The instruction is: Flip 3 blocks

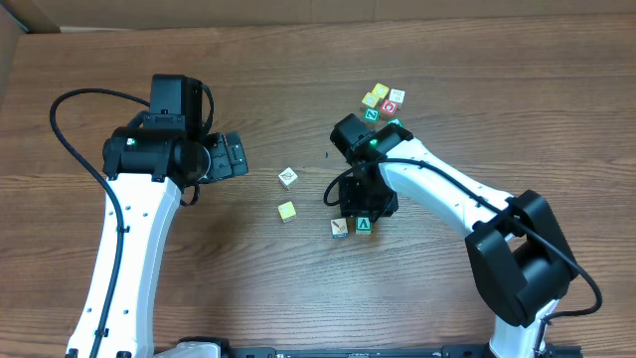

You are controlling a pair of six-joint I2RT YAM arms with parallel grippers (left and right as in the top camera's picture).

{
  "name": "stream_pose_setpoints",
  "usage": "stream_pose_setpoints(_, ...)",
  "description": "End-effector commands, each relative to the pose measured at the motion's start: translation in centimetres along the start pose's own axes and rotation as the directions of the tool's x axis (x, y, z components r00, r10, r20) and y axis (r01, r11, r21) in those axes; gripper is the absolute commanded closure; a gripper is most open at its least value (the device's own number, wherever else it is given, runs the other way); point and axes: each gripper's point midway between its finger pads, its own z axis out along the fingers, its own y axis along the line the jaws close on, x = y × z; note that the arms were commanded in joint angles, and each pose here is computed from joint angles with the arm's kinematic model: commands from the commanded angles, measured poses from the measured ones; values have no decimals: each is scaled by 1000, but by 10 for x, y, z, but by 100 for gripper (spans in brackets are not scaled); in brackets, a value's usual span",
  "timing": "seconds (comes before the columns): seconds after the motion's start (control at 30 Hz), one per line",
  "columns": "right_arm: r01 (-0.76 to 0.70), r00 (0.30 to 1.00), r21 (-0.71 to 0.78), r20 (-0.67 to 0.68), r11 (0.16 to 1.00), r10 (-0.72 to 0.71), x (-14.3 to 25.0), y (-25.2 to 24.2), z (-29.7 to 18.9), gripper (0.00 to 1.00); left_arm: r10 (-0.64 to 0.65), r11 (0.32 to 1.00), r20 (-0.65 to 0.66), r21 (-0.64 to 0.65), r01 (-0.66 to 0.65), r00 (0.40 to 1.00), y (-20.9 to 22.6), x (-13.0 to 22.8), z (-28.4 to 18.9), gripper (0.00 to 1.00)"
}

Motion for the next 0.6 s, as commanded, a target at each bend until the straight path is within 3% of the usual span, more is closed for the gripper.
stream_pose_setpoints(0.0, 53, 998, -34, 42, 998, -51, -2, 17, -13, 55, -14, 1000, 12, -8, 14, 1000, 1, -3, -1, 0)
stream_pose_setpoints(0.17, 47, 997, -48, 56, 998, -44, -5, 20, -13, 56, -14, 1000, 12, -8, 14, 1000, 1, -3, -1, 0)
stream_pose_setpoints(0.23, 58, 997, -90, 54, 994, -53, -5, 29, -13, 61, -14, 1000, 12, -8, 14, 1000, 1, -3, -1, 0)
stream_pose_setpoints(0.43, 113, 993, -213, 60, 970, -102, -1, 63, -15, 87, -14, 1000, 12, -8, 14, 1000, 1, -3, -1, 0)
stream_pose_setpoints(0.57, 114, 992, -211, 72, 971, -100, 5, 77, -13, 92, -14, 1000, 12, -8, 14, 1000, 1, -3, -1, 0)
